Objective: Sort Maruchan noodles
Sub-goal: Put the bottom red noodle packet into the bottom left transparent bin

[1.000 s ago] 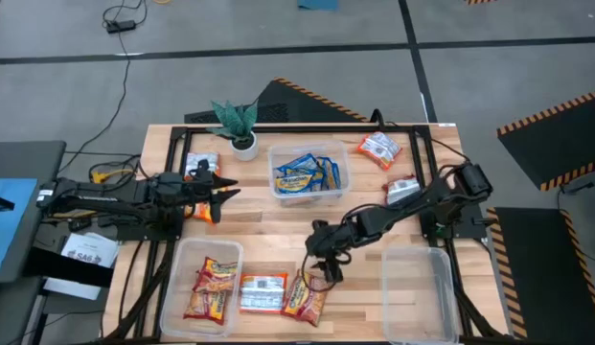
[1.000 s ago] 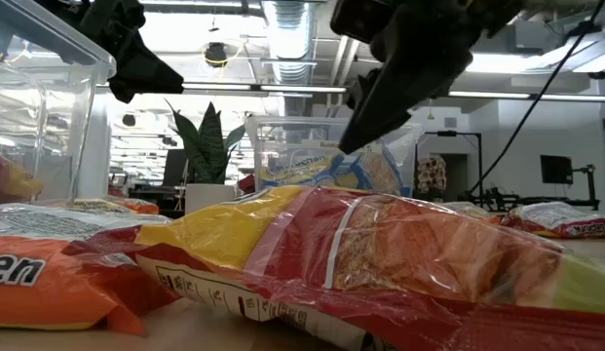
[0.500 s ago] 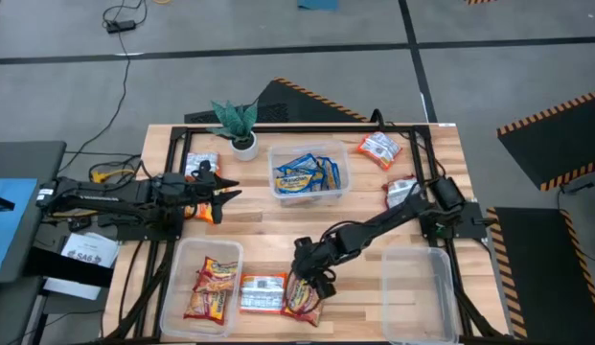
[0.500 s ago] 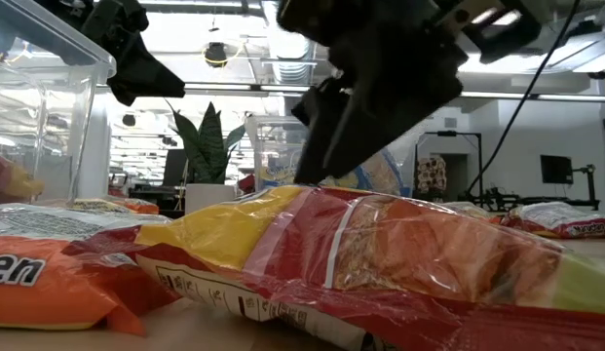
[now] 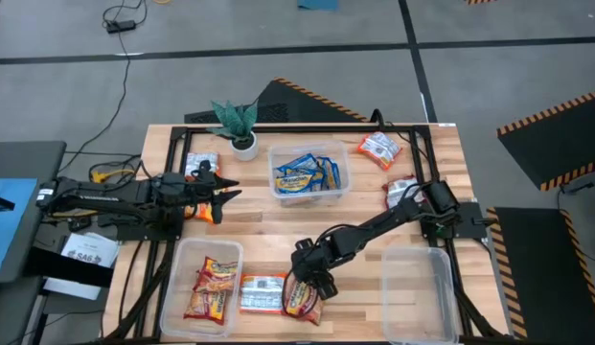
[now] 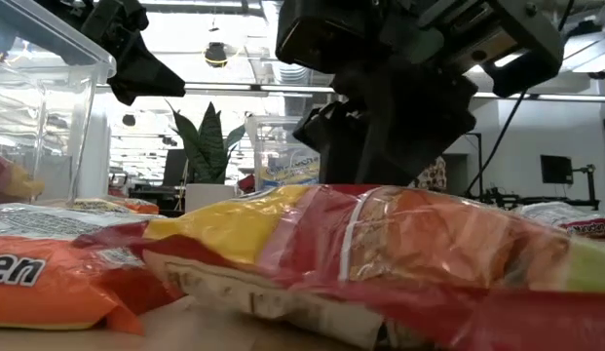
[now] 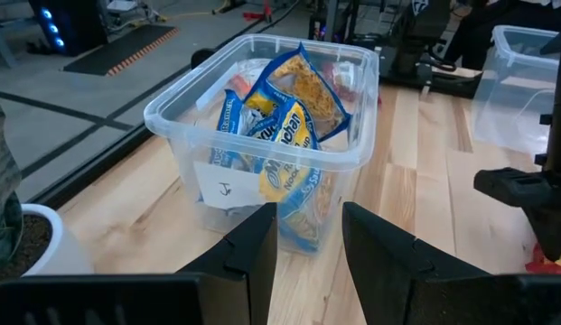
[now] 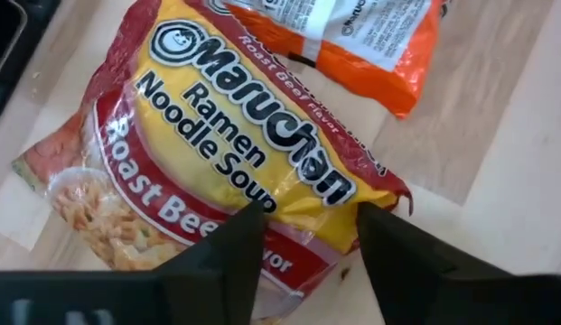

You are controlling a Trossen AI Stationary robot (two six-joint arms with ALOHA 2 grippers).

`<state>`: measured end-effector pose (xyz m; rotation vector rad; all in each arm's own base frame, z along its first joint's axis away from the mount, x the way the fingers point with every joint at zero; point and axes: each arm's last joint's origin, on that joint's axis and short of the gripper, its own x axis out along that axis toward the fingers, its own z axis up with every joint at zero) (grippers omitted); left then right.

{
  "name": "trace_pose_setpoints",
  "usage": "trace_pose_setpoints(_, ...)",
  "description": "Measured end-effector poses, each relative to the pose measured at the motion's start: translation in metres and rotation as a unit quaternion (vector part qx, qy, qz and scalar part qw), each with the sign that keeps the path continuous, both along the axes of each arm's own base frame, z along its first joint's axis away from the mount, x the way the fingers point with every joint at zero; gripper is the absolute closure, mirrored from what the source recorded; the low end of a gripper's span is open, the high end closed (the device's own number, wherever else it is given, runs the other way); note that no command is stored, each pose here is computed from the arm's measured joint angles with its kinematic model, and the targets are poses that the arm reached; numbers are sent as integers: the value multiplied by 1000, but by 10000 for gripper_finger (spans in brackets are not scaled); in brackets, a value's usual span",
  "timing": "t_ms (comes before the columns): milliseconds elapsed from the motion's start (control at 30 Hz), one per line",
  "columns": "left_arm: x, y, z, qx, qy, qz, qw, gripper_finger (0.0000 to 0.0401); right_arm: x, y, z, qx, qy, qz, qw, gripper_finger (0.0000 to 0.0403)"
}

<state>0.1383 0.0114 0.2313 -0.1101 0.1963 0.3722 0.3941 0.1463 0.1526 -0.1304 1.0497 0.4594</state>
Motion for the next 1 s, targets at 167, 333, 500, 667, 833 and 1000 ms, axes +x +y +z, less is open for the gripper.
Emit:
trace_pose_setpoints(167, 0, 0, 1, 0, -5, 2, 1000, 287, -1, -2, 0, -27, -3, -10, 1000, 323)
trace_pose_setpoints(333, 1, 1, 6, 5, -29, 15, 999, 287, -3, -4, 0, -34, 11, -10, 999, 388)
trace_pose_setpoints(500, -4, 1, 10, 5, -48, 17, 999, 287, -13, -16, 12, -48, 49, -25, 997, 396)
trace_pose_setpoints(667, -14, 1, 17, 8, -78, 15, 997, 287, -21, -31, 38, -31, 1, -56, 998, 396)
trace_pose_setpoints(833, -23, -2, 23, -3, -112, -33, 993, 287, -39, -46, 44, 24, -77, -96, 992, 396)
trace_pose_setpoints(1000, -29, -4, 27, -6, -133, -68, 989, 287, -50, -51, 53, 94, -202, -121, 967, 396)
